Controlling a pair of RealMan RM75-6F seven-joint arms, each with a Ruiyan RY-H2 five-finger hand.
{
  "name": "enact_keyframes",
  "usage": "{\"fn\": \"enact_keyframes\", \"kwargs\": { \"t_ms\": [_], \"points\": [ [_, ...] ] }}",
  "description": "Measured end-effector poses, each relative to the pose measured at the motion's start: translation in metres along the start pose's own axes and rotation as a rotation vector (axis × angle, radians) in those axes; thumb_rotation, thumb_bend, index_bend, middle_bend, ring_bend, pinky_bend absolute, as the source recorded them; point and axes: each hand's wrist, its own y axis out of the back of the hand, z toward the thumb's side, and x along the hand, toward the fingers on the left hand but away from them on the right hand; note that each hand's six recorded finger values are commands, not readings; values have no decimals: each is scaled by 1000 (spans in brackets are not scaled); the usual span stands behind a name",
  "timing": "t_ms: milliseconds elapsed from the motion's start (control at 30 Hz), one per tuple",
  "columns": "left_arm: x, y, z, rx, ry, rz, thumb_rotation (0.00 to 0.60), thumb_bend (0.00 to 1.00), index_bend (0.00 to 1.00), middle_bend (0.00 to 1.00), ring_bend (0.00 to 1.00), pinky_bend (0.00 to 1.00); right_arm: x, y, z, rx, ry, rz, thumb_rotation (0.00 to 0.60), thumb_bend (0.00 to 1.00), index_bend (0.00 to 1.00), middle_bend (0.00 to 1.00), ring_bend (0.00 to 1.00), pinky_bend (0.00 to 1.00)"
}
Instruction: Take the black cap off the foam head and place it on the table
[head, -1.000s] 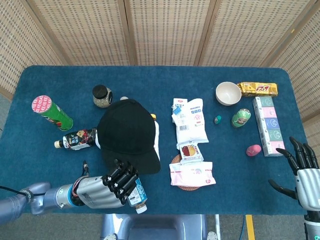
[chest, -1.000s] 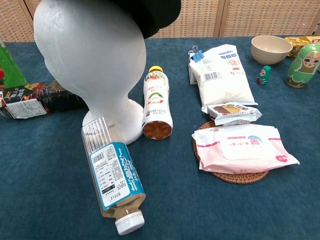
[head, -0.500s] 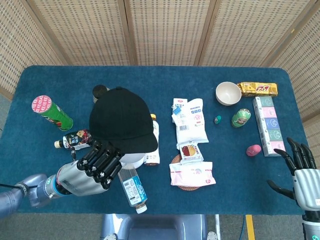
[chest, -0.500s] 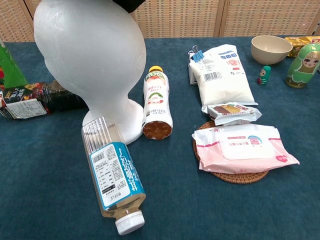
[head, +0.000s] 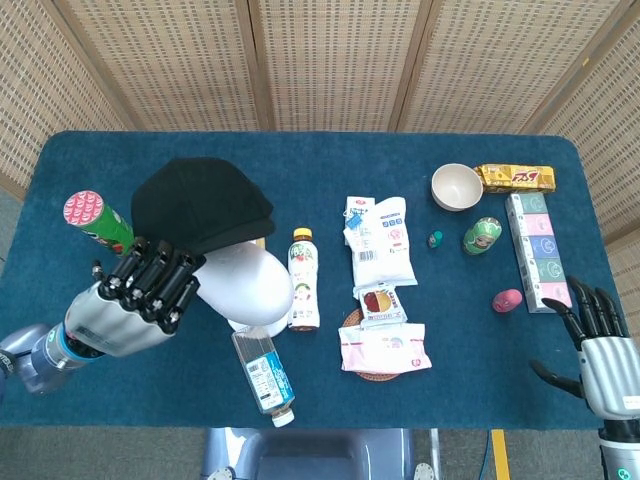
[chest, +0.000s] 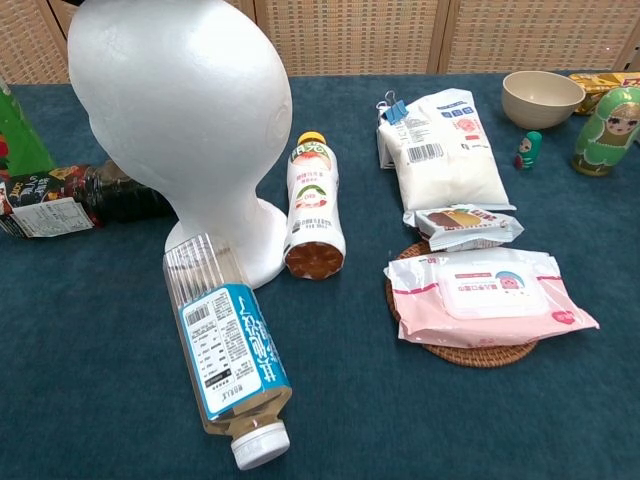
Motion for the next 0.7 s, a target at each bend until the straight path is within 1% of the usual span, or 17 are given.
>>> {"fn": "enact_keyframes", "kwargs": {
  "t_ms": [167,467,567,700],
  "points": [
    [-3,-1,-22,28,33,-5,600,322,858,650,551,614,-1,-4,2,9,3,12,600,0,210,8,0,0],
    [-19,-6,-70,116,72,-45,600,322,859,651,551,614,-2,-11,5,23,7,28,600,0,210,7,0,0],
    [-30,-10,-86,159,63,-78,600,321,859,651,551,614,-2,-14,7,28,11,34,600,0,210,7,0,0],
    [-50,-23,-104,219,24,-148,600,319,859,651,551,614,-2,-19,11,39,21,47,600,0,210,6,0,0]
  ]
}}
